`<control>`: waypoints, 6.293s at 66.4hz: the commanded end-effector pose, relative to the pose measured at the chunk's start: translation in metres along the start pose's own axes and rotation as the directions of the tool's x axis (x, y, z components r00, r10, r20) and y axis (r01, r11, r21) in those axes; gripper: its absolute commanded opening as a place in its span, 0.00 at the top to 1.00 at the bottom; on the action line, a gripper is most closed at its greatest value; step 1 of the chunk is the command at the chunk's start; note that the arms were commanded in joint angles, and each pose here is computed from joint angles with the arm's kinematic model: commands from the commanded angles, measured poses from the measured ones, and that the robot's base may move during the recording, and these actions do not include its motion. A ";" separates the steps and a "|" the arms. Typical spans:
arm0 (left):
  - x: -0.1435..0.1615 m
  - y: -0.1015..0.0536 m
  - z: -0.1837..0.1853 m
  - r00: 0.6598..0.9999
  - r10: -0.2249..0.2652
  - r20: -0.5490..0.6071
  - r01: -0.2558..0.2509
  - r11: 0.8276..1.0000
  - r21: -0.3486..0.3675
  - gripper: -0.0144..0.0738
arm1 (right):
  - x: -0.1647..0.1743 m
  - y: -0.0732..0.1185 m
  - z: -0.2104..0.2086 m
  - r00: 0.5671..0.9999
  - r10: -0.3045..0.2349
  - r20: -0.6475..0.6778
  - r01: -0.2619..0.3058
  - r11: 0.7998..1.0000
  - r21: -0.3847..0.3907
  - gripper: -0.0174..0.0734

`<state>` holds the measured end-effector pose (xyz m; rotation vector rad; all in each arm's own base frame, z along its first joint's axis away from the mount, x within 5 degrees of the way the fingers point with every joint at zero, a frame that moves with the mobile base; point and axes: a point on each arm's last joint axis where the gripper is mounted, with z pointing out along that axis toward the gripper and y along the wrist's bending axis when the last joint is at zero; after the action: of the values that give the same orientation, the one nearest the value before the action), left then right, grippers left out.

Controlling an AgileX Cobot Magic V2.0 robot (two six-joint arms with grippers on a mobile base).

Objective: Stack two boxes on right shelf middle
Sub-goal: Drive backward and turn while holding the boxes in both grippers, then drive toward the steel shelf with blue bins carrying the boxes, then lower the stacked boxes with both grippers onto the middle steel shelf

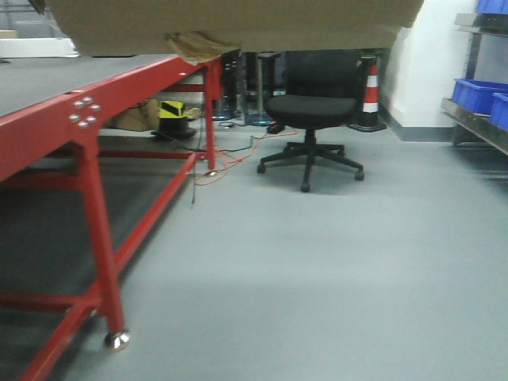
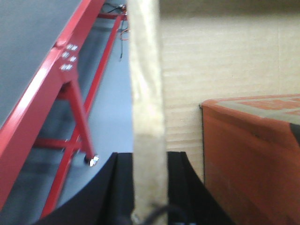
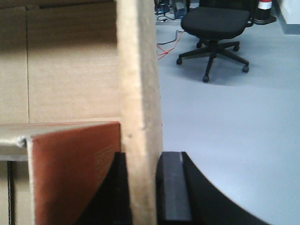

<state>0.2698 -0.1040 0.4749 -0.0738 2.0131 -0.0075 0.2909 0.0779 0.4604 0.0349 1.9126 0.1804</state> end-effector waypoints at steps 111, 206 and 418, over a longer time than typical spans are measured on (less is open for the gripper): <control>-0.007 0.006 -0.007 0.999 0.001 0.041 0.000 1.000 -0.020 0.96 | -0.014 -0.001 -0.008 0.994 -0.010 0.109 0.012 1.000 -0.019 0.99; -0.008 0.007 -0.007 0.999 0.012 0.050 -0.010 0.999 -0.031 0.96 | -0.014 -0.001 -0.008 0.994 -0.010 0.110 0.013 1.000 -0.020 0.99; 0.001 0.006 0.045 0.993 -0.003 -0.119 0.009 0.999 0.050 0.95 | 0.017 0.030 0.040 0.960 0.013 -0.279 0.027 0.990 0.136 0.97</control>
<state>0.3081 -0.0956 0.4465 -0.0572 2.1865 -0.0454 0.3163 0.1139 0.4329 0.1085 2.2402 0.0613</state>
